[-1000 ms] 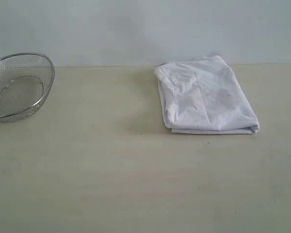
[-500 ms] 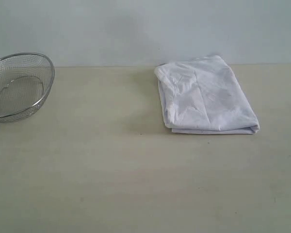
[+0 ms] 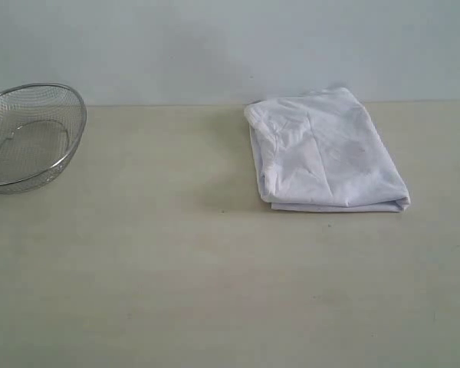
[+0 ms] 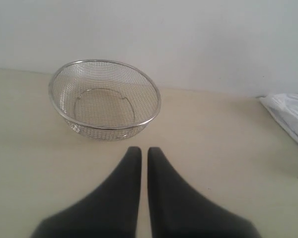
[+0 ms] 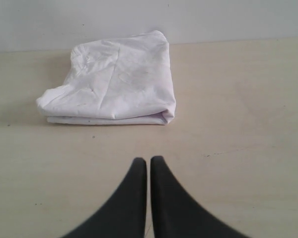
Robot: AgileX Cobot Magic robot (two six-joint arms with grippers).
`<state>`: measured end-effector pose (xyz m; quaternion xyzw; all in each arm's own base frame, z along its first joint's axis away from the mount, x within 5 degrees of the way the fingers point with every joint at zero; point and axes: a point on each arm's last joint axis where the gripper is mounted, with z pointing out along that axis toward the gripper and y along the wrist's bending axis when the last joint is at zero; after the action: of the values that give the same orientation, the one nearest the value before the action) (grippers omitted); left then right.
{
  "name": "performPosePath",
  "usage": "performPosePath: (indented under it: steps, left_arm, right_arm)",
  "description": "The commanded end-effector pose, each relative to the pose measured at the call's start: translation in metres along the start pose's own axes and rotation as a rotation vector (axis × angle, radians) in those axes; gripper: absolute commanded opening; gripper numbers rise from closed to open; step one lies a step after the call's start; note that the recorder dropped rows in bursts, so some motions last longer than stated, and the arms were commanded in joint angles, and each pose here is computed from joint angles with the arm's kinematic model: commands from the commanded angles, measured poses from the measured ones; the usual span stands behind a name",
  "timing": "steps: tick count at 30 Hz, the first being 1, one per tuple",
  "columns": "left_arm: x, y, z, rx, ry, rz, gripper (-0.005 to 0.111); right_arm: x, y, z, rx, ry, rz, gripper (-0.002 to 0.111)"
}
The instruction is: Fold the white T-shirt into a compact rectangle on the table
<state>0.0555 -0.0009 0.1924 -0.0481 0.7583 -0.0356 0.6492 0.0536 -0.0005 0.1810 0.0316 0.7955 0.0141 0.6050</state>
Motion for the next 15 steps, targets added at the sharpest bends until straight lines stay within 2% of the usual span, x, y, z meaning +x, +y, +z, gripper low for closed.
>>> performPosePath:
  steps: [1, 5, 7, 15]
  left_arm:
    - [0.0006, 0.0005, 0.0001, -0.006, -0.005, 0.034, 0.005]
    - [0.0013, 0.0005, 0.0001, -0.005, 0.001, 0.034, 0.005]
    - [0.0068, 0.0002, -0.0001, -0.001, 0.062, 0.034, 0.005]
    - [0.0056, 0.0005, 0.0, -0.003, 0.049, 0.046, 0.005]
  right_arm:
    - [-0.0007, -0.0004, -0.0005, 0.005, -0.01, -0.011, 0.0]
    - [-0.0007, -0.0004, -0.0005, 0.005, -0.01, -0.011, 0.0]
    - [-0.0007, -0.0004, -0.0005, 0.005, -0.01, -0.011, 0.0]
    - [-0.0007, -0.0004, -0.0005, 0.005, -0.01, -0.011, 0.0]
